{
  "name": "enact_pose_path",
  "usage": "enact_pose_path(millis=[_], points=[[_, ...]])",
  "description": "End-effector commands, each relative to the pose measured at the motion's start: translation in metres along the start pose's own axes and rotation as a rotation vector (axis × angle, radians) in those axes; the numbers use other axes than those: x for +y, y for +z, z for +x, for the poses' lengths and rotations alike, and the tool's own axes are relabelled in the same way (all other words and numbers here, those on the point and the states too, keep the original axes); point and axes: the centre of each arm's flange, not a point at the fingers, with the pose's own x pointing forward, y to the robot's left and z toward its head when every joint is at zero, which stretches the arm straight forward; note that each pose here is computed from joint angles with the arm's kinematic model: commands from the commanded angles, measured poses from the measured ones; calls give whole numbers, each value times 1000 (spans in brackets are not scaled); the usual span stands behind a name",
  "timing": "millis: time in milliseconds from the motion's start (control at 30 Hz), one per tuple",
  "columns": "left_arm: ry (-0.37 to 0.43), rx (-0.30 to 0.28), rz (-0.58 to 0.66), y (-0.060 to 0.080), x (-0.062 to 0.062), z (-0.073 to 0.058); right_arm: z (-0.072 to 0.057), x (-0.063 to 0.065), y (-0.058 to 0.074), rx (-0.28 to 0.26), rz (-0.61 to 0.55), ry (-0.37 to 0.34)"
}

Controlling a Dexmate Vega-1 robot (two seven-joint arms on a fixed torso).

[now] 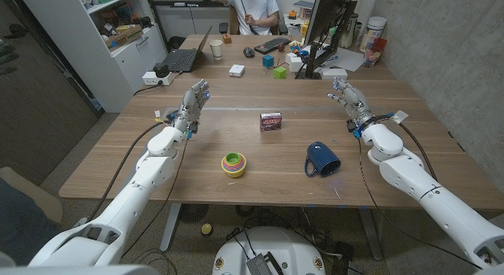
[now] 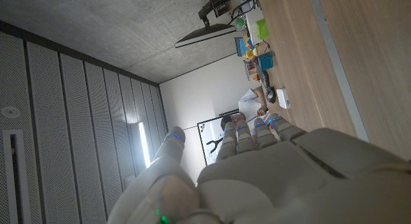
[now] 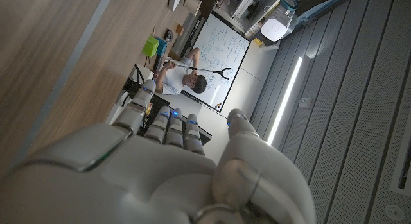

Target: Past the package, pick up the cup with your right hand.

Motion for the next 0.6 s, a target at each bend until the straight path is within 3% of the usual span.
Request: enact_pose_path(millis=[33, 200, 400, 600], points=[[41, -7, 29, 18, 0, -24, -43, 13, 34, 52, -164, 32], [58, 13, 51, 24, 0, -31, -63, 15, 40, 82, -196, 38], [22, 11, 53, 29, 3, -28, -91, 20, 58, 119, -356, 5], [-25, 5, 48, 33, 2, -24, -101, 29, 80, 146, -543, -27]])
